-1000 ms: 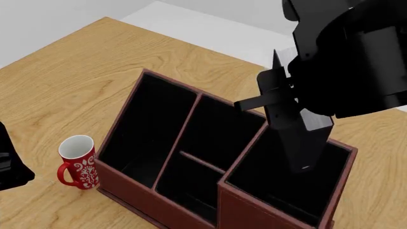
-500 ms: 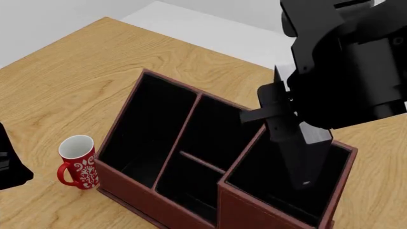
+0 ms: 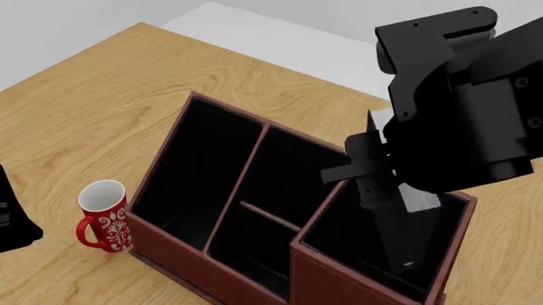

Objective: Pick up the book and place it in the right compartment of the caddy.

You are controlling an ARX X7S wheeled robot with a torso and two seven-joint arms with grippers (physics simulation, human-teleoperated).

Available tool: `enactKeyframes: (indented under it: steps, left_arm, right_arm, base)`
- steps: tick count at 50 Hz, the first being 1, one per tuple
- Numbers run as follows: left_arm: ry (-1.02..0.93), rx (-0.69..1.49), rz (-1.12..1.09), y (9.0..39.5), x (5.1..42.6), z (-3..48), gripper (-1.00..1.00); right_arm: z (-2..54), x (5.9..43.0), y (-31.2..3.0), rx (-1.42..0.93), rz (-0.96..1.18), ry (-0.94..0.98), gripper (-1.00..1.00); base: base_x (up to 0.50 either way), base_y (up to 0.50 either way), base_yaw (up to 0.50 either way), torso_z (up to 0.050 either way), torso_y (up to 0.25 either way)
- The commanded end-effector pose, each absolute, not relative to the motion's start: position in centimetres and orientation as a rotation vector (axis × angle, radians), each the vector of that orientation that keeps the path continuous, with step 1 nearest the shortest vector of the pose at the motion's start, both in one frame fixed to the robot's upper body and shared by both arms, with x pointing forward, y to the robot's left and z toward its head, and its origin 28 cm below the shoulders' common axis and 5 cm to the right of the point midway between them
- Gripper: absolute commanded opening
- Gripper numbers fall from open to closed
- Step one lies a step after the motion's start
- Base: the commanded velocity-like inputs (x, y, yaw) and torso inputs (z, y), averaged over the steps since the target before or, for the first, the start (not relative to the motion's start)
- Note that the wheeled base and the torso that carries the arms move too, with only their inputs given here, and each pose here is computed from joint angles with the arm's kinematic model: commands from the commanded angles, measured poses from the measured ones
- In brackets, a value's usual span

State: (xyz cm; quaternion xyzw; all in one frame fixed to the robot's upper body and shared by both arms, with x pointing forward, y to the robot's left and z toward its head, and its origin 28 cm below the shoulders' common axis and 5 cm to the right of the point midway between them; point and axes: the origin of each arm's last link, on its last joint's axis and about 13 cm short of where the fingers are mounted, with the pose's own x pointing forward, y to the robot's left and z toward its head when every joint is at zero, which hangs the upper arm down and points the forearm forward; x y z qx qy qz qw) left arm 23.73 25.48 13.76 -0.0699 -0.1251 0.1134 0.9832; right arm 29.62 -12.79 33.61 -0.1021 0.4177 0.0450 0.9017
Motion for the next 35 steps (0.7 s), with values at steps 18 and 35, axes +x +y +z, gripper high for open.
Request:
enactKeyframes:
  steps: [18, 35]
  left_arm:
    - [-0.252, -0.139, 0.226, 25.5, 23.7, 13.8, 1.00]
    - [-0.245, -0.131, 0.224, 25.4, 24.1, 13.4, 1.00]
  right_arm:
    - [32.3, 30.7, -13.1, -0.187, 0.066, 0.834, -1.00]
    - [31.1, 31.5, -13.3, -0.198, 0.065, 0.849, -1.00]
  base:
    - [0.00, 0.00, 0.00, 0.000, 0.001]
    - [0.00, 0.00, 0.00, 0.001, 0.001]
